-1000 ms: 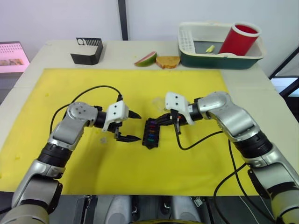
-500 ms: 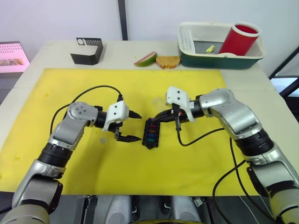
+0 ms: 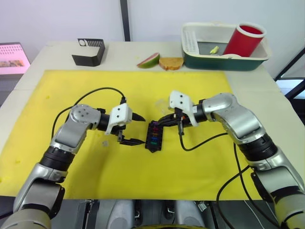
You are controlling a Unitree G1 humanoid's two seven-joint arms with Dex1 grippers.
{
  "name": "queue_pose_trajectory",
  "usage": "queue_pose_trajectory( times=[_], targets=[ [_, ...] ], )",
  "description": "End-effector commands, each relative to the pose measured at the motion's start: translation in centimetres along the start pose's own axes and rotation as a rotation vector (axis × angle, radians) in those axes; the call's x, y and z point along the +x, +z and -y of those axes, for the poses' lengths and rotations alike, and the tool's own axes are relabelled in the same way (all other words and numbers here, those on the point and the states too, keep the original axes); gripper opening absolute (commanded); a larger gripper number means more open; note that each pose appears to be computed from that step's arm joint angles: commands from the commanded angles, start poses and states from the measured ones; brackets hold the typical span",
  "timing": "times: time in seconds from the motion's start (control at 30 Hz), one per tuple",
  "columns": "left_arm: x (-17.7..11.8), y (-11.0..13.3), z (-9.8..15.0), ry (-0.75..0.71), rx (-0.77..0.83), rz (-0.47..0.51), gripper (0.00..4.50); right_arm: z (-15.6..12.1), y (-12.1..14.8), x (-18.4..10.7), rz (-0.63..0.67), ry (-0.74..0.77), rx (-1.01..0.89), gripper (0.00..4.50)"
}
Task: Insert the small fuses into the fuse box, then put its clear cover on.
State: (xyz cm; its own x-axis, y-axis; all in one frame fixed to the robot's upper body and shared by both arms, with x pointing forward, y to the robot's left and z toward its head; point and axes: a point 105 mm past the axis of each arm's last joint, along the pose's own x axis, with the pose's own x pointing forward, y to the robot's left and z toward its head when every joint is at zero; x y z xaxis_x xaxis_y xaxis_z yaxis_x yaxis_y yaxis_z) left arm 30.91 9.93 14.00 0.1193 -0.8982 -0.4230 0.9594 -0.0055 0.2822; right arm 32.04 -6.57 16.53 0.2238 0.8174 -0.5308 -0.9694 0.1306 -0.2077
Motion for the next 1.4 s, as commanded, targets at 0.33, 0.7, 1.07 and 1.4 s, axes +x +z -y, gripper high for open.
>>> queue_pose_trajectory(
  times=[0.33, 0.7, 1.07, 1.4],
  targets=[
    [-0.1, 0.7, -0.4, 0.015, 0.038, 0.009, 4.48, -0.3, -0.4, 0.1, -0.017, -0.008, -0.017, 0.00],
    [-0.1, 0.8, -0.3, 0.016, 0.038, 0.010, 4.48, 0.1, -0.8, 0.4, -0.054, -0.032, -0.011, 0.00],
    [-0.1, 0.8, -0.3, 0.021, 0.037, 0.010, 4.48, -0.3, -1.8, 0.8, -0.133, 0.001, -0.001, 0.00],
    [0.0, 0.8, -0.3, 0.021, 0.039, 0.010, 4.48, 0.0, 0.2, 0.3, -0.079, -0.013, -0.031, 0.00]
  ],
)
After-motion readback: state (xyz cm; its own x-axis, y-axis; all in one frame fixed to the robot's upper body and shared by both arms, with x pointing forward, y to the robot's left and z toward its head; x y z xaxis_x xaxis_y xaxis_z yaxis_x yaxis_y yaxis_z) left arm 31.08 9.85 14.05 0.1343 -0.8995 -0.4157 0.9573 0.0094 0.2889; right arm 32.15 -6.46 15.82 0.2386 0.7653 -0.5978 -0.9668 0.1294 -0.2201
